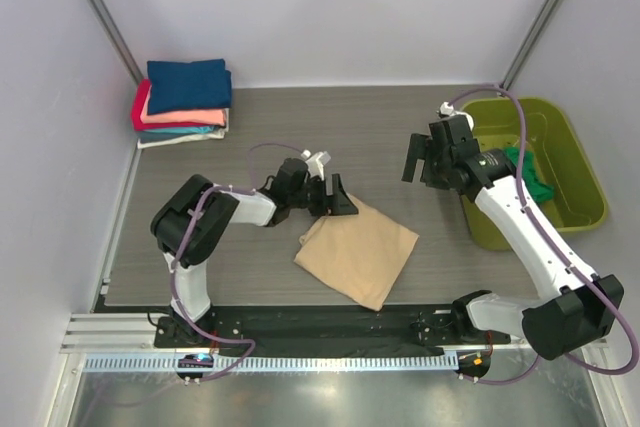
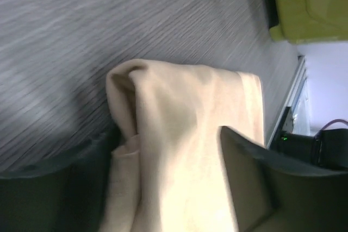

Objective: Fold and stack the t-shirts
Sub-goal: Neatly place the folded tshirt to the corner

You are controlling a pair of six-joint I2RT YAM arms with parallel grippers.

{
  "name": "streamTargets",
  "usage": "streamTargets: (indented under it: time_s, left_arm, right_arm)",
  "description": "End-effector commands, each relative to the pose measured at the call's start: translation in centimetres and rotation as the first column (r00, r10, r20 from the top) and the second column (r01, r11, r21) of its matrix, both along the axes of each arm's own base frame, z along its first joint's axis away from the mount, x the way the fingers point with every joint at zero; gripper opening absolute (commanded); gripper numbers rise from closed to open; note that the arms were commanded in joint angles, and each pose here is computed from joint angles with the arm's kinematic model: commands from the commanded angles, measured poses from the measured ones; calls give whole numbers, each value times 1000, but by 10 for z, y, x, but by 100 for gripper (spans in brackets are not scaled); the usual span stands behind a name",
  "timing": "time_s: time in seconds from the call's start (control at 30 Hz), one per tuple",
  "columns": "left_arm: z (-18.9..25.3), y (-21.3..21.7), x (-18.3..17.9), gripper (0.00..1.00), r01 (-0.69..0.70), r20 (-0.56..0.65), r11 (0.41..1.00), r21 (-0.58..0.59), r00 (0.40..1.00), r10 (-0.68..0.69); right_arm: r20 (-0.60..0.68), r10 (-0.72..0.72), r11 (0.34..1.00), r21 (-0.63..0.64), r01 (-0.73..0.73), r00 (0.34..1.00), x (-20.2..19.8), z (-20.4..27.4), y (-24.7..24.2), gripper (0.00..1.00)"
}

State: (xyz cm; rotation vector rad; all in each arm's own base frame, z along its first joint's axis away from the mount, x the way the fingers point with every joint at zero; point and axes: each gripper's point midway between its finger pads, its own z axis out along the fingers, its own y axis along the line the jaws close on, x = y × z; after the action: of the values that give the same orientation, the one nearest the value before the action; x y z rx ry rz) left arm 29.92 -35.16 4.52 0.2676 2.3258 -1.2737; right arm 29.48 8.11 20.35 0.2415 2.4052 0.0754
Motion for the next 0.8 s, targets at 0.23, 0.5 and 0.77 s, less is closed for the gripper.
streamTargets:
  time_s: [0.23,0.5,0.77]
  left_arm:
    - [-55,8,-22,0,16,-185,992,123,983,8]
    - [24,76,52,0,-191,3,957,217,981,195]
    - [85,185,117,0,-474,151,808,349,880,451]
  right_arm:
    - [45,1,1000,-17,0,999,-1,3,-6,100]
    - [154,34,994,98,-50,987,-8,24,8,100]
    - [186,76,981,161,-106,980,-12,30,21,100]
